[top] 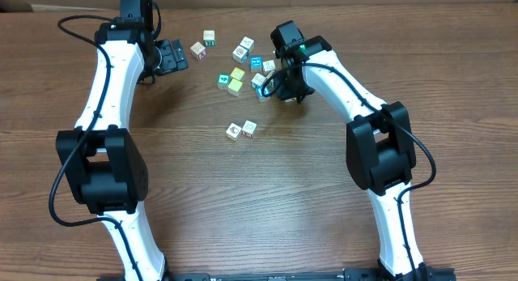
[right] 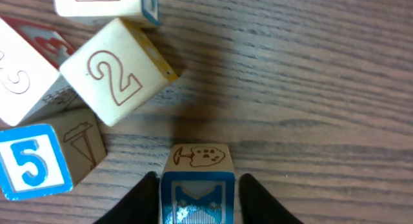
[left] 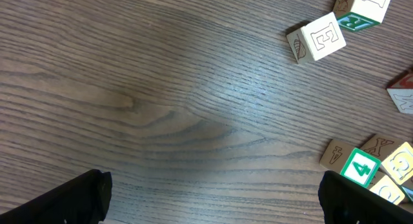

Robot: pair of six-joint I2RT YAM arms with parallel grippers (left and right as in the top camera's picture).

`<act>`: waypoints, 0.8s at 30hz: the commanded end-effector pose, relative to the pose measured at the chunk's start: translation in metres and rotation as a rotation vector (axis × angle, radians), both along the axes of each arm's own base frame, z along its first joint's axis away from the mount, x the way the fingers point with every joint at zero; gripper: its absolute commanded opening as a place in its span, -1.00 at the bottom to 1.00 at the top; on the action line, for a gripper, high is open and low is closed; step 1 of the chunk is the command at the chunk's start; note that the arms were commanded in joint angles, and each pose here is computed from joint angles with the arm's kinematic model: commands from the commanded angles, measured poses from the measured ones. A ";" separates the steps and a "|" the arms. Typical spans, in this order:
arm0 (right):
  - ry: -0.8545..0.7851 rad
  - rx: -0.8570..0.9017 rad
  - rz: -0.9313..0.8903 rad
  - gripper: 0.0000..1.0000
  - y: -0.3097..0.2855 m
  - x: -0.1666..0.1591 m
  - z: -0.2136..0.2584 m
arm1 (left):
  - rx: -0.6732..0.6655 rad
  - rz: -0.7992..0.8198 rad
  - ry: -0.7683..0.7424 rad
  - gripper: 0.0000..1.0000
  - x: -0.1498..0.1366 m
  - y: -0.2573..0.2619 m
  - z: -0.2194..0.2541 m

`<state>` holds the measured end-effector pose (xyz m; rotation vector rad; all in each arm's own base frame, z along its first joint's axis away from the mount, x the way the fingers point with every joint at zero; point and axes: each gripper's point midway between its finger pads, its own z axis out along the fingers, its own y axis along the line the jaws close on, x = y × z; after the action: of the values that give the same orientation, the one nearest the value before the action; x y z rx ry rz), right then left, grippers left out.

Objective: Form a circle
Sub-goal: 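Lower the right gripper onto the blue X block and close, then lift the blue X block and carry it down toward the acorn block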

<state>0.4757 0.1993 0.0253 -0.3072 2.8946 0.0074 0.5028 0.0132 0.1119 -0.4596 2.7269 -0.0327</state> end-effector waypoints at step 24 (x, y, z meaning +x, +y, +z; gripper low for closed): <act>-0.040 0.233 0.029 -0.53 0.009 -0.065 0.180 | -0.010 0.007 -0.017 1.00 0.004 0.000 0.005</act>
<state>0.4172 0.2047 0.1573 -0.3282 2.9045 0.2537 0.5028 0.0132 0.1119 -0.4596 2.7269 -0.0327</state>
